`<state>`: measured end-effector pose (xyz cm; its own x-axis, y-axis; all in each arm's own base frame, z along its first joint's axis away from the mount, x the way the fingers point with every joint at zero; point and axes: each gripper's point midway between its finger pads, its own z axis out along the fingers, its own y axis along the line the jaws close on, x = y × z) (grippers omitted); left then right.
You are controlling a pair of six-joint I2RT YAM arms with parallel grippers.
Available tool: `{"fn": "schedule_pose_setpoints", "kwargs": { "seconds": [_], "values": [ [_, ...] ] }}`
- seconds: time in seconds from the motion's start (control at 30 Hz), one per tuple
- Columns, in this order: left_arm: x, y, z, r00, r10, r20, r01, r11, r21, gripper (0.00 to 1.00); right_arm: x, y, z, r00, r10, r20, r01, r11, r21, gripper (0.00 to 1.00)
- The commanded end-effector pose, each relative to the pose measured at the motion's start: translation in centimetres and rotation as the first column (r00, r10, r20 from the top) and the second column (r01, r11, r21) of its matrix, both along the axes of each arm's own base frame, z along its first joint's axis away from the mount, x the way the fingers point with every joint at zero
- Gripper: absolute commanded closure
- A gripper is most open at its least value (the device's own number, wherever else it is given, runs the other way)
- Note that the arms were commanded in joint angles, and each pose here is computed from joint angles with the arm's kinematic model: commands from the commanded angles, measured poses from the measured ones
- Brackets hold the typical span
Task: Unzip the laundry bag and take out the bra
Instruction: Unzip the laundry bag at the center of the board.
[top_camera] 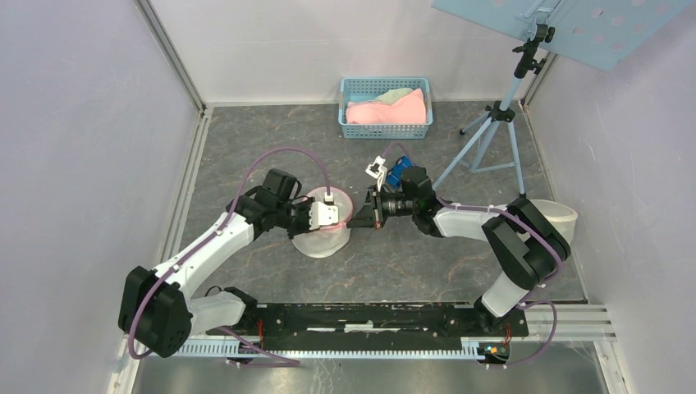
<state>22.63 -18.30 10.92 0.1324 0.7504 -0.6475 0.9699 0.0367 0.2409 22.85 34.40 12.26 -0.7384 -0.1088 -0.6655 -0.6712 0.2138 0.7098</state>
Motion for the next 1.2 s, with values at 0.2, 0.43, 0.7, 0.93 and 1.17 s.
{"fn": "schedule_pose_setpoints", "kwargs": {
  "seconds": [0.2, 0.43, 0.7, 0.93, 1.17],
  "values": [
    [4.9, 1.4, 1.1, 0.987, 0.087, 0.137, -0.086, 0.996, -0.015, 0.98, 0.8, -1.1, 2.7, 0.995, -0.002, 0.103, -0.002, 0.999, 0.04, 1.0],
    [3.5, -0.4, 5.0, 0.995, 0.003, 0.096, 0.007, 0.994, -0.105, 0.61, 0.7, -0.4, 3.0, 0.995, -0.001, 0.095, -0.005, 0.998, 0.057, 1.0],
    [-0.4, -2.2, 7.3, 0.998, -0.057, 0.031, 0.062, 0.978, -0.197, 0.45, -0.2, 1.2, 3.1, 0.997, 0.03, 0.077, -0.036, 0.997, 0.074, 1.0],
    [-0.5, -3.6, 5.4, 0.998, -0.061, 0.014, 0.062, 0.986, -0.155, 0.45, -0.5, 1.5, 3.0, 0.997, 0.038, 0.071, -0.043, 0.997, 0.07, 1.0],
    [-0.6, -3.5, 3.0, 0.998, -0.057, 0.002, 0.057, 0.994, -0.088, 0.51, -0.4, 1.5, 2.8, 0.997, 0.039, 0.071, -0.044, 0.997, 0.066, 1.0]
  ]
}}
